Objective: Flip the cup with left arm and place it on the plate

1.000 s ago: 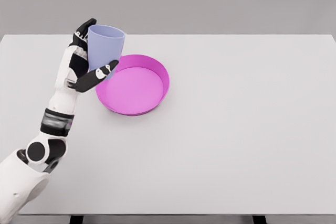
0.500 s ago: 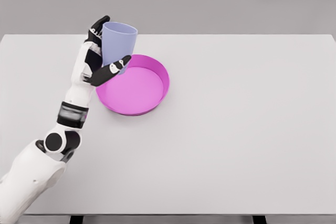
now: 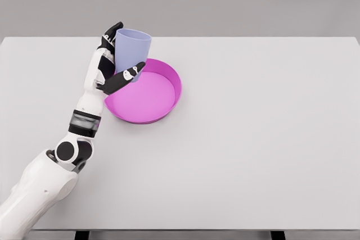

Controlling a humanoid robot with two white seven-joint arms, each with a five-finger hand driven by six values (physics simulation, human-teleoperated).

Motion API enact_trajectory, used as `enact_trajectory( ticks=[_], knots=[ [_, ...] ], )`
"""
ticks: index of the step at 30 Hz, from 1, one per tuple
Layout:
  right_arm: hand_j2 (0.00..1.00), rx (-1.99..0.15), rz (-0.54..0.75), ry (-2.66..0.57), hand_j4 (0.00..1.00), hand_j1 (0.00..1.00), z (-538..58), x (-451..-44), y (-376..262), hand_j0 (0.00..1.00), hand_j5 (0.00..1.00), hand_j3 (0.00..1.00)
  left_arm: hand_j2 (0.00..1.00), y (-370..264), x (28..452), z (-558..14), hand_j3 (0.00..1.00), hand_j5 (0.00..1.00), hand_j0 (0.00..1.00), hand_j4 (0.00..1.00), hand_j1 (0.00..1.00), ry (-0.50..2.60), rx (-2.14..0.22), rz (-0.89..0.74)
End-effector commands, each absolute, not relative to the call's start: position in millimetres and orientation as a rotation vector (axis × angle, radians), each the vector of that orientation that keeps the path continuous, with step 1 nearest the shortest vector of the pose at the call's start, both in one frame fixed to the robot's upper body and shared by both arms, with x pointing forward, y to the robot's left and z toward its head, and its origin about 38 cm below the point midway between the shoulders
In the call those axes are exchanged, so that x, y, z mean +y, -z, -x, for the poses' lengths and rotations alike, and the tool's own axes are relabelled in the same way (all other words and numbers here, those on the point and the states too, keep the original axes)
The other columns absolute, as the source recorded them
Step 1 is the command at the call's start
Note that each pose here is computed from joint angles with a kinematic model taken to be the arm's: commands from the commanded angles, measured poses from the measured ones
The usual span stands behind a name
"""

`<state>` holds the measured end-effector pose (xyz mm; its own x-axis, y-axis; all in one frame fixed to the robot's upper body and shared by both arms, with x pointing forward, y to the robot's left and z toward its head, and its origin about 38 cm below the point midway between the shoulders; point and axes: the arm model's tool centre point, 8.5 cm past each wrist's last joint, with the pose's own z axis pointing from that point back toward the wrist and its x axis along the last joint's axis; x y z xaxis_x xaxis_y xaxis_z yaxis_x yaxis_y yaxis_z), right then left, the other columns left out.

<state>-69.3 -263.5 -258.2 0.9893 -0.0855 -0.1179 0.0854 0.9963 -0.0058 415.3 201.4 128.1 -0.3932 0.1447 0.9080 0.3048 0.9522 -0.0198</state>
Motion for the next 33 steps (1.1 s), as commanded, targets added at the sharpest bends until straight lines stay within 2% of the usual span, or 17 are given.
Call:
enact_trajectory(
  ticks=[1,21,25,27,33],
  knots=[
    [1.00,0.119,0.001,0.084,1.00,1.00,69.4,-263.5,258.2,1.00,1.00,1.00,0.78,-128.1,201.0,-415.0,0.78,0.78,0.78,0.78,0.78,0.182,-1.982,0.323],
    [1.00,0.119,0.001,0.086,1.00,1.00,69.4,-263.5,258.2,1.00,1.00,1.00,0.81,-139.7,192.4,-426.0,0.81,0.81,0.81,0.81,0.81,0.181,-2.010,0.335],
    [1.00,0.119,0.001,0.086,1.00,1.00,69.4,-263.5,258.2,1.00,1.00,1.00,0.87,-140.0,191.6,-425.9,0.87,0.87,0.87,0.87,0.87,0.178,-2.010,0.338],
    [1.00,0.119,0.001,0.086,1.00,1.00,69.4,-263.5,258.2,1.00,1.00,1.00,0.94,-140.0,191.6,-425.9,0.94,0.94,0.94,0.94,0.94,0.178,-2.010,0.338],
    [1.00,0.119,0.001,0.086,1.00,1.00,69.4,-263.5,258.2,1.00,1.00,1.00,1.00,-140.0,191.7,-426.0,1.00,1.00,1.00,1.00,1.00,0.177,-2.010,0.339]
  ],
)
